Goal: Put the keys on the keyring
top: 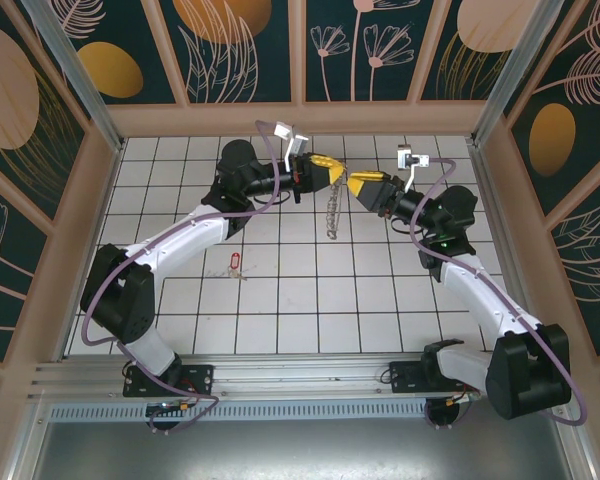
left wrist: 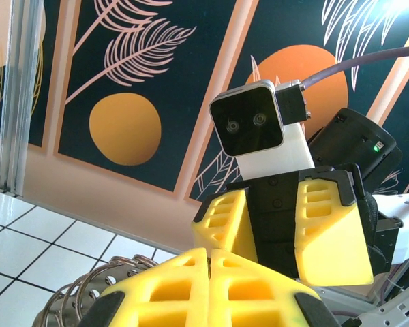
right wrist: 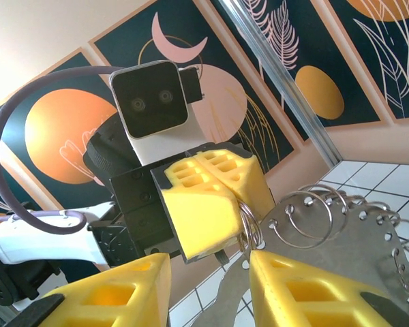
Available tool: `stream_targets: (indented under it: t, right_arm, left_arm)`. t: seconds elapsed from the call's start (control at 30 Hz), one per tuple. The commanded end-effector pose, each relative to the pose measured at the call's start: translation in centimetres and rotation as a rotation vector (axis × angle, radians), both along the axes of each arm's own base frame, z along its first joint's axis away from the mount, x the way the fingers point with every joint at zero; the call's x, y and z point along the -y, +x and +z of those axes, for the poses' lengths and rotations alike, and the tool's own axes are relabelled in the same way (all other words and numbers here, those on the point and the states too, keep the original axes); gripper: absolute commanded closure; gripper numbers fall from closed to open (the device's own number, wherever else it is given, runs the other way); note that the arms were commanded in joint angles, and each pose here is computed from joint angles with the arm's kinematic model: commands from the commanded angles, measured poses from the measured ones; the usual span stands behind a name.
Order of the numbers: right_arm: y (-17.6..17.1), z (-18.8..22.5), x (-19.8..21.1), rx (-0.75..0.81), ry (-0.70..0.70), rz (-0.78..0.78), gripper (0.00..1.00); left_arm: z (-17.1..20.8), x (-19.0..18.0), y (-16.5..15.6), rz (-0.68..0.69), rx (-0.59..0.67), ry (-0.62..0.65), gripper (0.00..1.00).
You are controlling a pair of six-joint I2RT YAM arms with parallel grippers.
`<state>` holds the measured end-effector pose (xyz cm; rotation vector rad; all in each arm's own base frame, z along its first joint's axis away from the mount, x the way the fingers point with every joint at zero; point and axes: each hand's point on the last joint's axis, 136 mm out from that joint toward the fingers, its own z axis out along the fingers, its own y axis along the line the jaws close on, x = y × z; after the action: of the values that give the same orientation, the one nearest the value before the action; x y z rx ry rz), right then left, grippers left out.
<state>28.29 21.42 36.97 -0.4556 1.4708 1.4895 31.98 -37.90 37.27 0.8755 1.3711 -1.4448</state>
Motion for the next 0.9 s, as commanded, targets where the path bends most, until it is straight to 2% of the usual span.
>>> stream_targets:
  t: [0.0, 0.43, 0.87]
  right_arm:
    - [-0.3, 1.4, -0.2, 0.078, 0.001, 0.011, 0.65]
    - [0.6, 2.4, -0.8, 0.097, 0.014, 0.017, 0.74]
    - [0.8, 1.6, -0.9, 0.078, -0.002, 0.008, 0.95]
  left_arm:
    - [3.2, -0.6, -1.0, -0.017, 0.087, -0.043, 1.00]
    - [3.3, -0.5, -1.1, -0.025, 0.080, -0.048, 1.00]
    - [3.0, -0.4, -0.9, -0.023, 0.077, -0.045, 1.00]
